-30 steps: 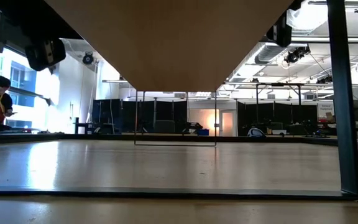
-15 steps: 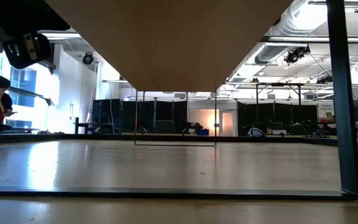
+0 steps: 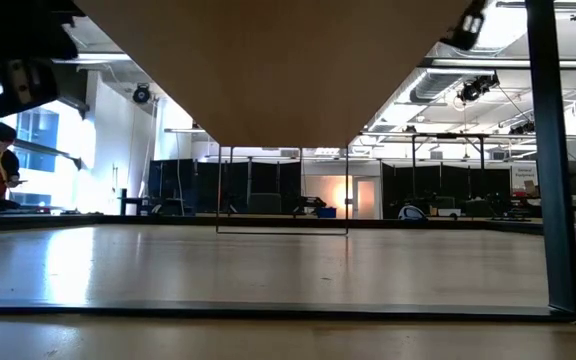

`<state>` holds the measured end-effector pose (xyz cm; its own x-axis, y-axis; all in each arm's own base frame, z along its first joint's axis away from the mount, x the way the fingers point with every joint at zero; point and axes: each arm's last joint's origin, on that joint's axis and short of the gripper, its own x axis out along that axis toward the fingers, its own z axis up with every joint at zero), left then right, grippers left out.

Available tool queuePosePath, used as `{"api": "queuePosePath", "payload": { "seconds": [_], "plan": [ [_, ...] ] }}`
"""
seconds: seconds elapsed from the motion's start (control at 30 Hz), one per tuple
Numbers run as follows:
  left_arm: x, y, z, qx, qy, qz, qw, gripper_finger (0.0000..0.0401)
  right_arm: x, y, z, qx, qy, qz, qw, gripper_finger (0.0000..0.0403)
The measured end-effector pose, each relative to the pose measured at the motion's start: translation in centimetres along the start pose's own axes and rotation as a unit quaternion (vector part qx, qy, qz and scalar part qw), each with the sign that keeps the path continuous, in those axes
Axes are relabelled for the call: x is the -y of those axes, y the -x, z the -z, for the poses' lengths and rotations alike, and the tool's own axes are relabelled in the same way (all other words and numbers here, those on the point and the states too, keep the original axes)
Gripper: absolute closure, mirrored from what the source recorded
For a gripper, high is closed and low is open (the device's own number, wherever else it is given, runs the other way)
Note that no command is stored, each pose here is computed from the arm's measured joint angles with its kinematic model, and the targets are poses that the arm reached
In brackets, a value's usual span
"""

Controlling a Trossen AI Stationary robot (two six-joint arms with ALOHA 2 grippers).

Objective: Place and stack plates onto a shelf
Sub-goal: Stack the dark blue plate on top of the white plate on the shelf

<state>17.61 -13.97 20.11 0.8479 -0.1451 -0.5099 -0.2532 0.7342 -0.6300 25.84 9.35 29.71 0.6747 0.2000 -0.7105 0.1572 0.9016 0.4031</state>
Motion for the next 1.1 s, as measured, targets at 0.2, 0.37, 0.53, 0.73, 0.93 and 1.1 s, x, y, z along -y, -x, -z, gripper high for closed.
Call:
{"api": "queuePosePath", "payload": {
  "seconds": [0.2,0.37,0.53,0.73,0.93,1.1],
  "plan": [
    [-0.2,0.0,0.1,-0.002,0.003,-0.013,1.000,0.0401,-1.2,-1.8,2.3,0.010,-0.020,-0.042,0.999,0.0403],
    [-0.1,-0.2,-0.4,-0.011,0.003,0.006,1.000,0.0401,-1.8,-3.9,3.0,0.017,-0.028,-0.063,0.997,0.0403],
    [-0.1,-0.4,-0.7,-0.033,0.006,0.023,0.999,0.0401,-2.3,-5.9,3.4,0.007,-0.016,-0.072,0.997,0.0403],
    [0.0,-0.4,-0.8,-0.032,0.002,0.032,0.999,0.0401,-2.6,-6.7,3.1,0.028,-0.017,-0.081,0.996,0.0403],
    [-0.1,-0.7,-1.5,-0.025,-0.010,0.038,0.999,0.0401,-2.3,-6.7,2.9,0.035,-0.012,-0.073,0.997,0.0403],
    [-0.7,-1.2,-2.4,-0.029,-0.019,0.033,0.999,0.0401,-1.8,-6.8,2.4,0.043,-0.019,-0.063,0.997,0.0403]
  ]
}}
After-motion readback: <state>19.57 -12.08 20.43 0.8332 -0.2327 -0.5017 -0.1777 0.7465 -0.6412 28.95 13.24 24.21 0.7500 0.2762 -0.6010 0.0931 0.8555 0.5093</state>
